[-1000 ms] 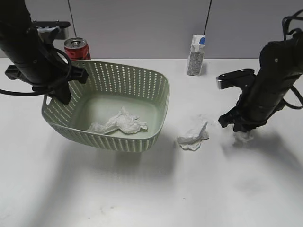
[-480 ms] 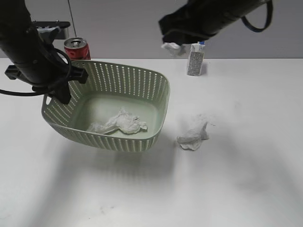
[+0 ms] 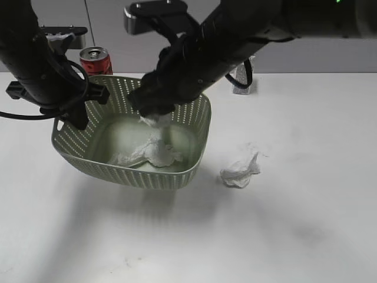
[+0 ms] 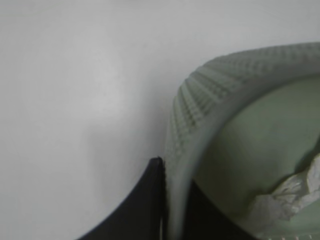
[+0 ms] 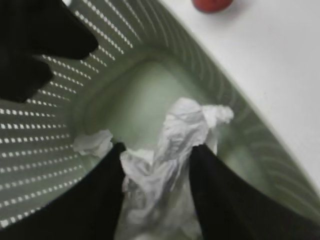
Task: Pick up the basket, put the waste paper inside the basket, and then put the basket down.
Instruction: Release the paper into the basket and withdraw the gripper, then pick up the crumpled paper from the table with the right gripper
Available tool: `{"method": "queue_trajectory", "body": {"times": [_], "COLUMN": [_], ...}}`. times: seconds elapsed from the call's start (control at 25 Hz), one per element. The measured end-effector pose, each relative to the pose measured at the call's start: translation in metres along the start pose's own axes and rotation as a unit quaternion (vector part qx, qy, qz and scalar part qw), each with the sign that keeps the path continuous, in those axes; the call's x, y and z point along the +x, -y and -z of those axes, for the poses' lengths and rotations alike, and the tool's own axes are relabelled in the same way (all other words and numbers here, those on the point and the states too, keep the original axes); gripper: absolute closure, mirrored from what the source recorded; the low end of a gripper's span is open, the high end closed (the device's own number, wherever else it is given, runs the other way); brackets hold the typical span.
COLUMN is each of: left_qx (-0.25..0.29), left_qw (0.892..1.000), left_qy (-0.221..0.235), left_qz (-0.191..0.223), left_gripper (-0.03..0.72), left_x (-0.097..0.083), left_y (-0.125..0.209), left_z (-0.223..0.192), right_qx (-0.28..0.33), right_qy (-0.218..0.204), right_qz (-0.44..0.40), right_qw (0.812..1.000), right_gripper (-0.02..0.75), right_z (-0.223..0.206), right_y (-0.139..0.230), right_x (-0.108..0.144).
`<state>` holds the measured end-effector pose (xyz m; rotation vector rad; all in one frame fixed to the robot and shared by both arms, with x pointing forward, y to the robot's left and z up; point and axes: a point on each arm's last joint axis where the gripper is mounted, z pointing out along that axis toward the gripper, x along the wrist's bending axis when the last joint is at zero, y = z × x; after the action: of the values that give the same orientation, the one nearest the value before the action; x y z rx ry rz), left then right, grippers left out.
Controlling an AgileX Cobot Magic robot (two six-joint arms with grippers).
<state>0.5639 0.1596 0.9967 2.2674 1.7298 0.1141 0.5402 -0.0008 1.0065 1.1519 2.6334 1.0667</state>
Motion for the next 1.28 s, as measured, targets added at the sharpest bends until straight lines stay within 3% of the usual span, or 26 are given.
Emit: {"method": "queue_trajectory", "body": {"times": [0.12, 0.24, 0.44, 0.76, 0.88, 1.12, 1.28], "left_qx": [0.0, 0.0, 0.001, 0.015, 0.021, 0.024, 0.024], "left_qw": [1.0, 1.0, 1.0, 1.0, 0.999, 0.999, 0.999], "left_qy": [0.0, 0.0, -0.002, -0.011, -0.015, -0.017, -0.017], "left_qz": [0.0, 0.0, -0.002, 0.015, 0.02, 0.023, 0.023], "left_gripper": [0.689, 0.689, 0.689, 0.689, 0.689, 0.689, 0.689], "left_x": [0.0, 0.0, 0.0, 0.015, 0.02, 0.023, 0.023], "left_y": [0.0, 0.0, 0.0, 0.001, 0.002, 0.002, 0.002], "left_z": [0.0, 0.0, 0.0, 0.001, 0.002, 0.002, 0.002], "right_qx": [0.027, 0.022, 0.009, 0.051, 0.085, 0.079, 0.092], "right_qy": [-0.006, -0.008, 0.002, 0.14, 0.15, 0.157, 0.158], "right_qz": [-0.006, -0.005, 0.003, -0.04, -0.059, -0.076, -0.08], "right_qw": [1.0, 1.0, 1.0, 0.988, 0.983, 0.982, 0.98], "right_gripper": [0.185, 0.12, 0.126, 0.144, 0.144, 0.144, 0.144], "right_z": [-0.009, -0.004, 0.03, 0.095, 0.082, 0.025, -0.001], "right_y": [0.007, 0.005, -0.01, -0.002, 0.024, 0.081, 0.1], "right_x": [0.0, 0.001, 0.0, -0.067, -0.081, -0.096, -0.103]}}
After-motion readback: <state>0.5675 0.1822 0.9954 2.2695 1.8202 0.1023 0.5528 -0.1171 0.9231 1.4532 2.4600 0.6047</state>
